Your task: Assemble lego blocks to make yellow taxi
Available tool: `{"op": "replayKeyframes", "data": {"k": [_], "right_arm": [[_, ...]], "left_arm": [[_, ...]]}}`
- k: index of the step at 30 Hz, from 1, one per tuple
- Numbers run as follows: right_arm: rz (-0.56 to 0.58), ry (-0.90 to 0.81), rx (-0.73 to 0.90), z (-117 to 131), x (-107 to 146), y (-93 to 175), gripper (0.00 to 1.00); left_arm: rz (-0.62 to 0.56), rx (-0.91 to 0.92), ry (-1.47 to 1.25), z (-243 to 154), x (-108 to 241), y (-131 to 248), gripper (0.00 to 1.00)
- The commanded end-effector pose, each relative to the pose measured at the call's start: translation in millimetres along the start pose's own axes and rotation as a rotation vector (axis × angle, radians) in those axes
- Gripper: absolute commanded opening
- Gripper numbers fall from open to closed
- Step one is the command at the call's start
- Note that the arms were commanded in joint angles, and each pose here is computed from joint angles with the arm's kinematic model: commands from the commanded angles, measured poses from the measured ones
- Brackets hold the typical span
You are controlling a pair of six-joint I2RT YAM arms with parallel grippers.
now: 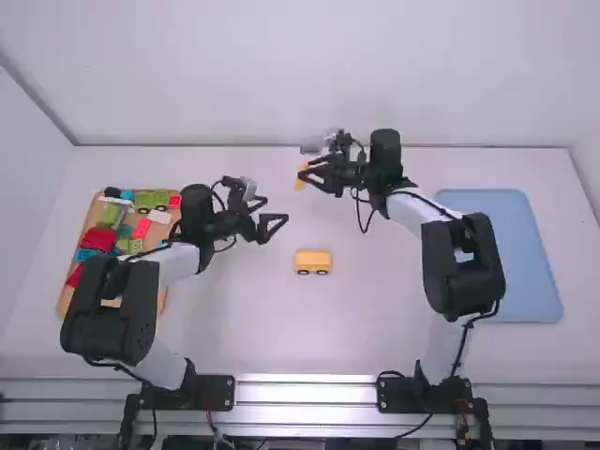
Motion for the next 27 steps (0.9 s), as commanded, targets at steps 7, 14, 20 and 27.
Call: {"op": "replayKeyframes", "data": {"k": [7, 14, 20, 27], "right_arm": [[0.117, 0.041, 0.539, -10.4, 8.3, -1.4, 0.15], [0.391, 0.073, 0.698, 11.8, 41.4, -5.7, 0.09], [0.481, 0.107, 0.649, 27.6, 58.5, -18.7, 0.10], [0.550, 0.227, 0.559, 50.6, 70.2, -41.4, 0.10]], "left_arm": [[0.155, -0.461, 0.070, 47.9, 24.2, 14.2, 0.99], [0.145, -0.615, 0.074, 55.9, -1.5, 34.8, 0.99], [0.122, -0.862, 0.024, 37.9, -44.2, 84.8, 0.99], [0.052, -0.992, -0.009, -4.3, -74.9, 143.5, 0.99]]}}
Point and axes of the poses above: each hand's point on the last joint's axis, 136 mm out from that joint toward the fingers, its own y axis back along the fingers, its own z axis along the line the jaws close on, x = y × z, the point moved 6 cm from there along y, back along the fingers, and after that the axes turned 10 degrees about -y, right-handed, at the moved point
